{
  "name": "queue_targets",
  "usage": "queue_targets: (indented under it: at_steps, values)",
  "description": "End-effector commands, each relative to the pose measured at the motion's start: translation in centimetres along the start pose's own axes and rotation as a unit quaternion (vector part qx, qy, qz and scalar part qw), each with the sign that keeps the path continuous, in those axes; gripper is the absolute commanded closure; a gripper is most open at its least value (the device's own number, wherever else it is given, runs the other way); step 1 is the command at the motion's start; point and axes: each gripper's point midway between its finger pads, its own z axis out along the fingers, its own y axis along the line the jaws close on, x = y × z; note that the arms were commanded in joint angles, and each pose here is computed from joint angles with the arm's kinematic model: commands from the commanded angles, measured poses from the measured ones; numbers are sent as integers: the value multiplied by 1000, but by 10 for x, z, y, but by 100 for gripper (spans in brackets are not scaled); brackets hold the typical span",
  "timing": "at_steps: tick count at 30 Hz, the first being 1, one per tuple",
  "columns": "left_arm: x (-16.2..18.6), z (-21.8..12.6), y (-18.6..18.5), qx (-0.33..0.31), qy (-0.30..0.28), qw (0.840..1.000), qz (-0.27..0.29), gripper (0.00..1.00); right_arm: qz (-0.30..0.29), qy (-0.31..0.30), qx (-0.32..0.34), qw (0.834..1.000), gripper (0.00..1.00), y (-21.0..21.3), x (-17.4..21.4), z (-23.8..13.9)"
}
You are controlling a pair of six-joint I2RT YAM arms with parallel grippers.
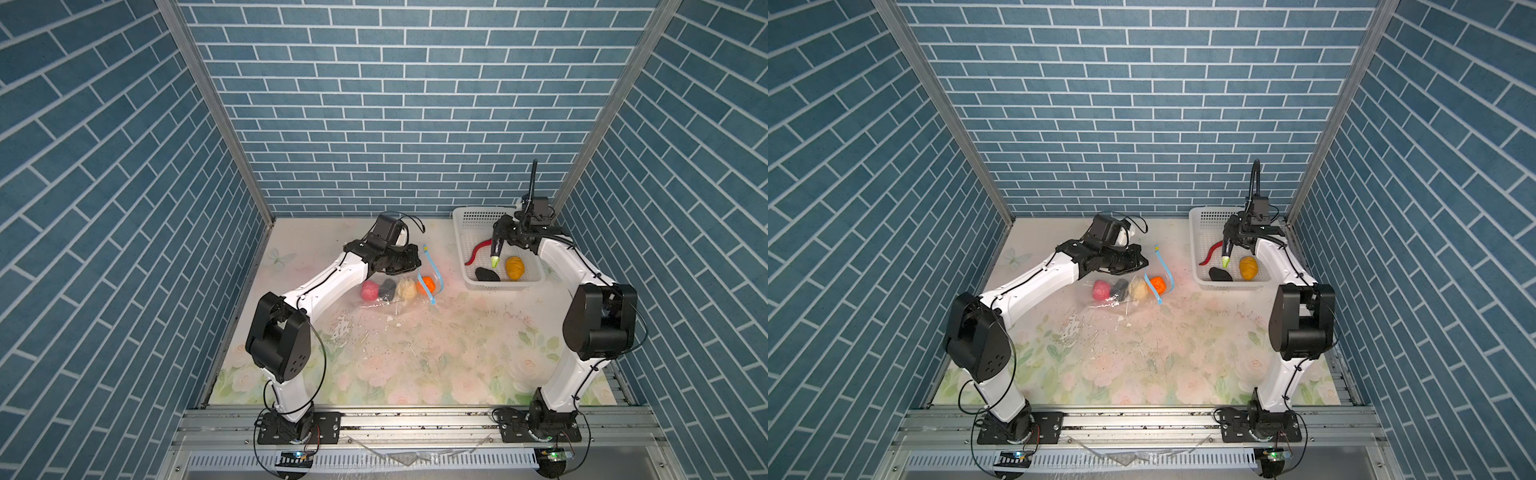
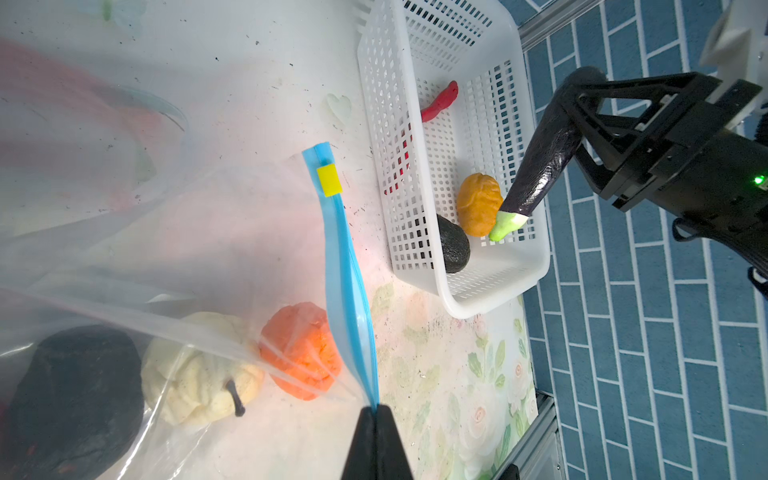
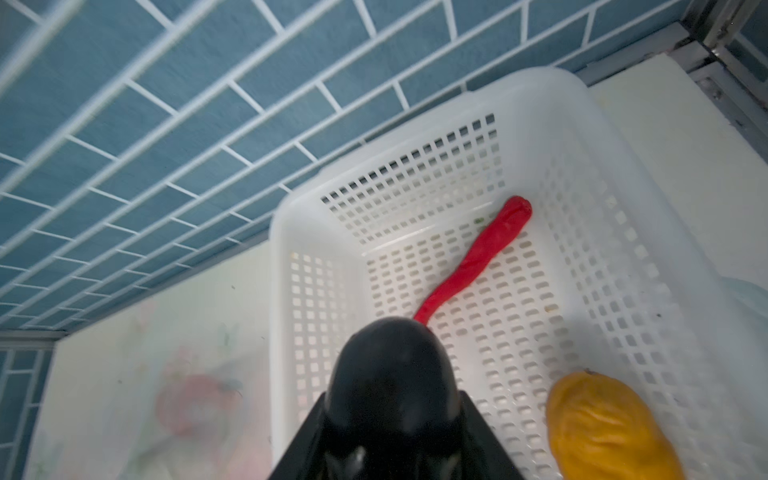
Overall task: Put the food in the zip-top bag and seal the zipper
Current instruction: 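Lift the eggplant with the right gripper and carry it toward the bag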
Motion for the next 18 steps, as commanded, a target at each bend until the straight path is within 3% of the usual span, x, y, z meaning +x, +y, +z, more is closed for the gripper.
queue_targets:
  at_steps: [1, 11, 18]
  values:
    - [-10, -11, -7, 5, -16, 1000, 5, 100, 65, -66, -89, 992, 65, 36, -19, -20]
    - [-18, -16, -15, 11, -27, 1000, 5, 100, 108, -130, -160, 973, 68, 90, 21, -42]
    - [-21, -19, -17, 12, -33, 999, 7, 100, 136, -131, -189, 964, 68, 114, 50, -53]
